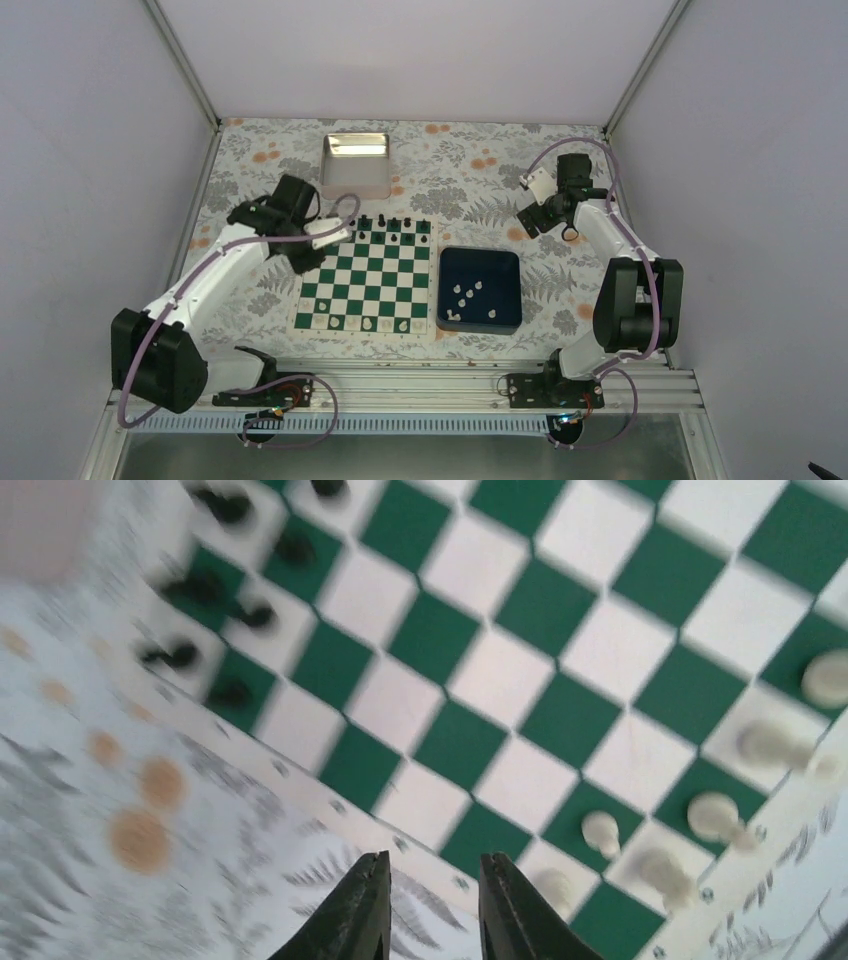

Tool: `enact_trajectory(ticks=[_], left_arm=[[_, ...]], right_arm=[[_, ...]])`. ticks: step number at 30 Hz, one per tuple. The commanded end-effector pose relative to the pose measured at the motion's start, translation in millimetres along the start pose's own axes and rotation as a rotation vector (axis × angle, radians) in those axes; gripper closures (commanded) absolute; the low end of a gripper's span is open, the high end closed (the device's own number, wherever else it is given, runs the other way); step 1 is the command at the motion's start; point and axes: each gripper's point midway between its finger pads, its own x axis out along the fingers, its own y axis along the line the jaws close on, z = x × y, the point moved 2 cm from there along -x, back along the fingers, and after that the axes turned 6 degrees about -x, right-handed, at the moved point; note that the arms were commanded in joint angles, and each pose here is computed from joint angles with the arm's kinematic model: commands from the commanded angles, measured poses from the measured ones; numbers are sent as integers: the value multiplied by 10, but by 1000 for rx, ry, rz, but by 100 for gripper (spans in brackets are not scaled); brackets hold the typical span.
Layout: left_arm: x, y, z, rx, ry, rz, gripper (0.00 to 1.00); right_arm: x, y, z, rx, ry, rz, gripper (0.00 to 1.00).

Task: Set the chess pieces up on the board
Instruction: Place the chess piece on the chessboard, then pick up the chess piece from the storage box.

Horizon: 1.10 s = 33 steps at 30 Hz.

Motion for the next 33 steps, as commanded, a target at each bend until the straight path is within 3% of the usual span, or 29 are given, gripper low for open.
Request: enact_trajectory(ticks=[1,9,16,24,33], left_arm=[[-221,-51,529,82,-76,-40,75],[-90,-661,1868,381,-159,-78,63],[380,-1269,2470,560,-163,-173,62],[675,-1845,2615,670,-143,-281,63],[932,-1969,2450,698,-80,-307,64]], right_arm=[[21,18,38,-16,-5,8,0],[81,-60,-58,4,42,-29,0],[45,-112,-52,18,39,-44,0],[107,-68,-109,11,56,-25,0],[142,-27,-134,4,62,-4,0]])
